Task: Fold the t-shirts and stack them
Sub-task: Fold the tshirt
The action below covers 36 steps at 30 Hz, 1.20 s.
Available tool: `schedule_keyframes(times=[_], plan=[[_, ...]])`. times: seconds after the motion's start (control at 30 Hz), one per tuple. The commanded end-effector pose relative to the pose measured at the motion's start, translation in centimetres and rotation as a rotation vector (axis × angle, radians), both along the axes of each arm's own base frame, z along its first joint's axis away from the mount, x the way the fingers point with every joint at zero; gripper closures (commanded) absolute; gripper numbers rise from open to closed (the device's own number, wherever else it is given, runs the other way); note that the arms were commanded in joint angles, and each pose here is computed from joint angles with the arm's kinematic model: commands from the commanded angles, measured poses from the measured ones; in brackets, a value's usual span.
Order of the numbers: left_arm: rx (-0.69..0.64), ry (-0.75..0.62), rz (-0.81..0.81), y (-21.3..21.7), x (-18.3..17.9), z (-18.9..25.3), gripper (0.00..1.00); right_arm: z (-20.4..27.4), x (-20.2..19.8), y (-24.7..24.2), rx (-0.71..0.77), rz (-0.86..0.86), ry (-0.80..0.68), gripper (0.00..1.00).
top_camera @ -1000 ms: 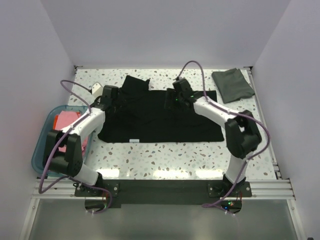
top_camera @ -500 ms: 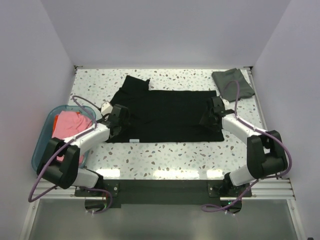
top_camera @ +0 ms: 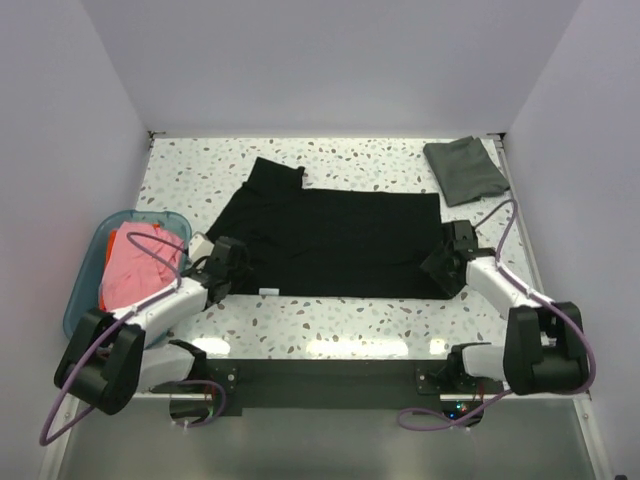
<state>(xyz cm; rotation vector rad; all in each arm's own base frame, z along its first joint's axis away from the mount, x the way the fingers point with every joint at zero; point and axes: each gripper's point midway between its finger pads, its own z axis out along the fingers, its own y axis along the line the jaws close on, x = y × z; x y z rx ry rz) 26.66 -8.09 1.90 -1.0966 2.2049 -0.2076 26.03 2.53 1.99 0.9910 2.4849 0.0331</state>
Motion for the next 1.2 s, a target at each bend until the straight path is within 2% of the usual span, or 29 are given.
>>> schedule_keyframes(times=[0.0, 0.13, 0.27, 0.3, 0.4, 0.43, 0.5, 0.53, 0.6, 0.63, 0.7, 0.73, 0.77, 0.8, 0.83, 0.87, 0.9, 0.93, 0.97, 1.03, 1.07, 1.13, 1.17], plan=[[0.018, 0.121, 0.041, 1.6, -4.2, -2.6, 0.58, -0.7, -5.0, -2.0, -0.011, -0.111, 0.117, 0.36], [-0.012, 0.129, 0.050, 2.1, -6.6, -2.5, 0.58, 0.6, -7.9, -2.4, 0.017, -0.157, 0.127, 0.29], [-0.047, 0.076, 0.039, 2.1, -7.2, -0.3, 0.56, 3.0, -9.1, -2.6, 0.024, -0.172, 0.053, 0.25], [-0.046, 0.058, 0.031, 2.3, -7.5, 0.7, 0.55, 4.7, -8.6, -2.7, 0.023, -0.161, -0.009, 0.25], [-0.052, -0.082, 0.002, 2.0, -5.4, 5.8, 0.45, 8.1, -6.0, -2.5, 0.016, -0.075, -0.157, 0.21], [-0.042, -0.159, -0.037, 1.6, -3.9, 9.1, 0.38, 10.6, -3.4, -1.6, 0.046, -0.016, -0.271, 0.20], [0.035, -0.209, -0.087, 1.6, -2.0, 12.0, 0.31, 13.6, 0.3, -0.8, 0.042, 0.105, -0.373, 0.20], [0.047, -0.287, -0.092, 1.3, -0.2, 15.9, 0.25, 14.2, 1.6, -0.2, 0.054, 0.157, -0.389, 0.19], [0.176, -0.305, -0.139, 1.4, 3.3, 17.9, 0.21, 16.8, 5.0, -0.3, 0.013, 0.215, -0.467, 0.19], [0.206, -0.376, -0.142, 1.2, 5.6, 21.6, 0.21, 15.5, 6.6, 0.2, 0.031, 0.245, -0.426, 0.19], [0.313, -0.324, -0.210, 1.4, 10.2, 20.8, 0.21, 17.0, 9.9, 0.4, 0.012, 0.289, -0.459, 0.20], [0.311, -0.370, -0.227, 1.1, 12.8, 23.4, 0.21, 14.9, 11.4, 0.4, 0.015, 0.303, -0.396, 0.21], [0.285, -0.314, -0.316, 0.2, 15.7, 20.7, 0.21, 14.2, 12.5, 0.7, 0.026, 0.332, -0.371, 0.24], [0.318, -0.329, -0.374, -0.2, 17.7, 20.8, 0.21, 15.4, 14.1, 0.6, 0.008, 0.359, -0.381, 0.27], [0.334, -0.369, -0.387, -0.6, 19.9, 22.7, 0.21, 12.8, 15.2, 0.6, 0.017, 0.367, -0.303, 0.30], [0.350, -0.293, -0.437, -1.1, 22.0, 19.2, 0.21, 12.5, 15.8, 0.5, 0.014, 0.368, -0.285, 0.33], [0.392, -0.274, -0.479, -1.0, 23.4, 18.3, 0.21, 13.2, 17.1, 0.5, 0.008, 0.364, -0.304, 0.37], [0.407, -0.300, -0.480, -1.2, 25.4, 19.9, 0.22, 12.7, 17.8, 0.5, 0.006, 0.362, -0.296, 0.37], [0.421, -0.221, -0.504, -1.1, 26.9, 16.2, 0.22, 11.4, 18.4, 0.4, 0.010, 0.360, -0.270, 0.37], [0.476, -0.241, -0.560, -1.4, 29.5, 16.4, 0.23, 11.9, 20.3, 0.1, -0.011, 0.354, -0.298, 0.37], [0.485, -0.206, -0.593, -1.7, 30.5, 13.9, 0.23, 10.7, 20.8, 0.0, -0.010, 0.352, -0.279, 0.37], [0.536, -0.224, -0.636, -1.9, 32.2, 13.7, 0.24, 10.7, 22.0, 0.1, -0.014, 0.355, -0.299, 0.37], [0.563, -0.173, -0.653, -1.5, 32.7, 11.4, 0.24, 10.0, 22.6, 0.0, -0.014, 0.354, -0.290, 0.37]])
